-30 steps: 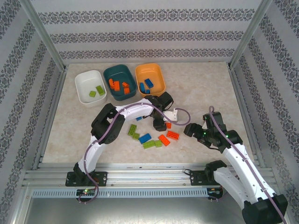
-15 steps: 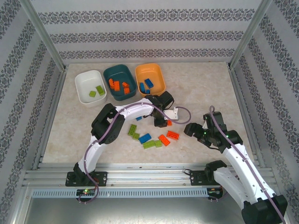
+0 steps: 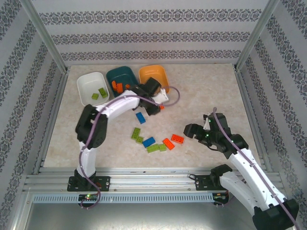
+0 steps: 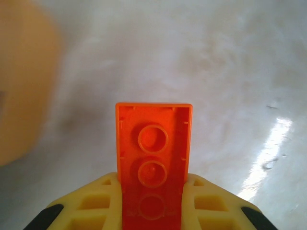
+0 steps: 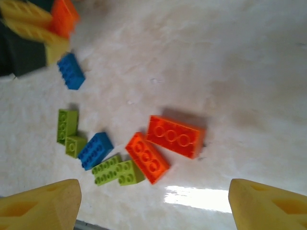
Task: Sort the legos into containers by color
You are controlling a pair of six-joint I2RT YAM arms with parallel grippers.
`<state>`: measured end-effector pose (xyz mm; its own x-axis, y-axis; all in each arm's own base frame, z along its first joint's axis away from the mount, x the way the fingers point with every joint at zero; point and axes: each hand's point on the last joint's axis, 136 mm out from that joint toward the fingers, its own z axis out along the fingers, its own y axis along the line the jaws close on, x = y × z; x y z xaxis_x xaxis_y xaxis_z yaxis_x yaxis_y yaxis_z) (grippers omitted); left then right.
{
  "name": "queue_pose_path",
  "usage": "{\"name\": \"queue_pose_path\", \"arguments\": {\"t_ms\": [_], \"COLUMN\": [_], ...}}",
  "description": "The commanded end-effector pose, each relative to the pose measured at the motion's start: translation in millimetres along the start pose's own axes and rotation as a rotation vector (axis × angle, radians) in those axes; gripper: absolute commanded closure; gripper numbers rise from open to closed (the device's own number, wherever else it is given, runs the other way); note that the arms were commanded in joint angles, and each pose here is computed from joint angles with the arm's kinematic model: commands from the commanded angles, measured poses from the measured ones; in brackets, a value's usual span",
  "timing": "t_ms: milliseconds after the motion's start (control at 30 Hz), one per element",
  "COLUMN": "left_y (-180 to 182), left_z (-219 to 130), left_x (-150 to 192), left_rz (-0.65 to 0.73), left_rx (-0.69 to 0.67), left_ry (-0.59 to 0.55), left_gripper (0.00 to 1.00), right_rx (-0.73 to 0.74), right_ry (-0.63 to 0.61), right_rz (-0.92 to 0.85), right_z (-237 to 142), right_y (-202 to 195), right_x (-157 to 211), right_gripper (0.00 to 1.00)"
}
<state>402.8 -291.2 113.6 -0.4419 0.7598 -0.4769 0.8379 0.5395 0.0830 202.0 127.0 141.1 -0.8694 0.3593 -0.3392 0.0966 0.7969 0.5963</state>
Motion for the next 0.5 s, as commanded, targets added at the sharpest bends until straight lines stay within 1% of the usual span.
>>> {"name": "queue_pose_path", "arguments": {"t_ms": [0, 67, 167, 233, 300, 367, 467], "left_y": [64.7, 102.1, 152.1, 172.4, 188.5, 200.9, 213.5], "left_z": [-45.1, -57.0, -64.6, -61.4, -52.0, -43.7, -25.2], "left_x": [2.1, 18.2, 53.7, 68.4, 80.0, 85.7, 95.6], "left_rz": [-0.225, -0.334, -0.519, -0.631, -0.716, -0.757, -0.797], "left_rx": [-0.144, -0.243, -0.373, -0.364, -0.341, -0.331, -0.306], "left_ry": [-0.085, -0.06, 0.059, 0.111, 0.156, 0.186, 0.234], "left_gripper": [0.83, 0.83, 0.83, 0.83, 0.82, 0.82, 0.81], "right_rx": [-0.059, -0.045, 0.009, 0.044, 0.089, 0.131, 0.151], "right_ry": [-0.017, 0.025, 0.12, 0.194, 0.238, 0.284, 0.307], "right_rz": [-0.098, -0.186, -0.32, -0.418, -0.527, -0.597, -0.658], "right_z": [9.8, 21.6, 46.5, 65.6, 83.9, 102.7, 131.5], "right_y": [34.1, 49.3, 69.4, 85.1, 105.2, 119.9, 142.4], "right_x": [-7.9, -2.8, 3.3, 7.8, 7.7, 5.7, -2.5], "right_gripper": [0.2, 0.2, 0.2, 0.21, 0.21, 0.22, 0.24]}}
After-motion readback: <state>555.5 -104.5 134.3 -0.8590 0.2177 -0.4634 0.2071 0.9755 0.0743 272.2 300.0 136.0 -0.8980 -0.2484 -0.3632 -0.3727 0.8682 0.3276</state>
